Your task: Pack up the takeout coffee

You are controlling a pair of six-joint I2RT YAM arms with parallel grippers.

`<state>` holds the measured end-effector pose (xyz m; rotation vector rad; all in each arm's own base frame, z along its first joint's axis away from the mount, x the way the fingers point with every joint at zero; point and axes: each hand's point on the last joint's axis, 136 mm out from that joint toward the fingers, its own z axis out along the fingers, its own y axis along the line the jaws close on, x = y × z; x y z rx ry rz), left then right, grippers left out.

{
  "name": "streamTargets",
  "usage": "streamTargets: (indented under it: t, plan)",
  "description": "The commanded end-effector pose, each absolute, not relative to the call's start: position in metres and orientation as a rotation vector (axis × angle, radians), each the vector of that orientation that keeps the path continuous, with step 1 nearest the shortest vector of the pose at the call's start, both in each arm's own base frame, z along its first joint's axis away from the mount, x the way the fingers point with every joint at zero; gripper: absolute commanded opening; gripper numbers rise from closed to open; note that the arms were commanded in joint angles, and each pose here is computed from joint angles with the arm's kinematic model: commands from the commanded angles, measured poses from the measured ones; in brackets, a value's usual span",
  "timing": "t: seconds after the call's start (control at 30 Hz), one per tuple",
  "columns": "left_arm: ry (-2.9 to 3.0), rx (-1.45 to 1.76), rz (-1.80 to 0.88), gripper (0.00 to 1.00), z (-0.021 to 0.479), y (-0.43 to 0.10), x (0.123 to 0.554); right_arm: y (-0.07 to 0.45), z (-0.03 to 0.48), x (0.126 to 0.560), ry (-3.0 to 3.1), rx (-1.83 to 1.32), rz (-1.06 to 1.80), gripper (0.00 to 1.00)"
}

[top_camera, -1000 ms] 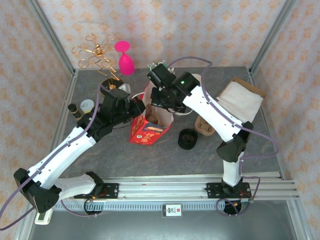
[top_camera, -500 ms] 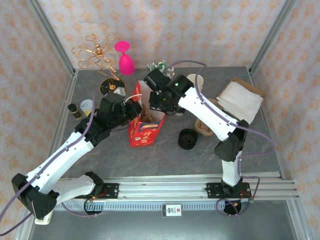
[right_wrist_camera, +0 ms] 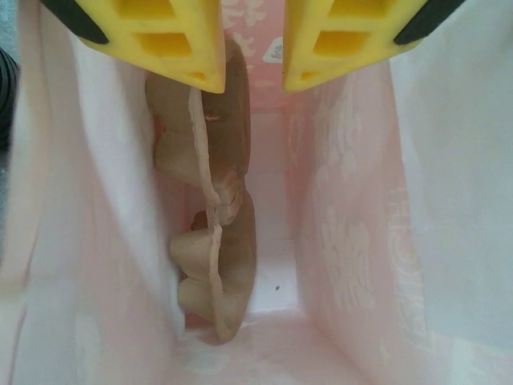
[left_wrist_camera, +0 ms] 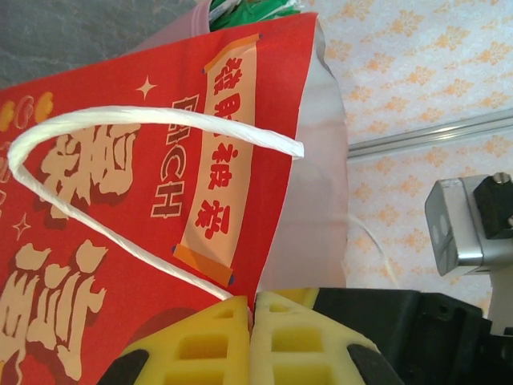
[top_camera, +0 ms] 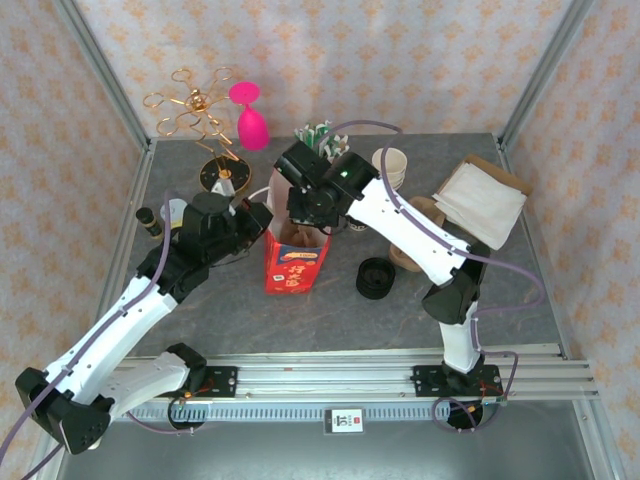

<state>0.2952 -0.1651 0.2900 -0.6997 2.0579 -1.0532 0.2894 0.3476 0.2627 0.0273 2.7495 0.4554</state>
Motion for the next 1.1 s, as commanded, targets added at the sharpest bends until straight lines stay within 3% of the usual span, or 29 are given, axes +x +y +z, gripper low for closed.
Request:
streamTargets:
  t: [0.0, 0.4, 0.87, 1.07]
  plan:
    - [1.961, -0.733, -1.173, 0.0, 0.306, -0.165, 0.293, 0.345, 0.257, 0.289, 2.756, 0.026, 0.394, 0.25]
    - [2.068, -0.719, -1.043, 0.0, 0.278, -0.155, 0.293, 0.355, 0.247, 0.287, 2.762, -0.01, 0.365, 0.25]
    - [2.12, -0.678, -0.915, 0.3, 0.277, -0.146, 0.293, 0.36, 0.259, 0.284, 2.742, -0.043, 0.42, 0.3]
    - [2.12, -0.664, -0.857, 0.37, 0.281, -0.139, 0.292, 0.363, 0.268, 0.283, 2.722, -0.054, 0.464, 0.33]
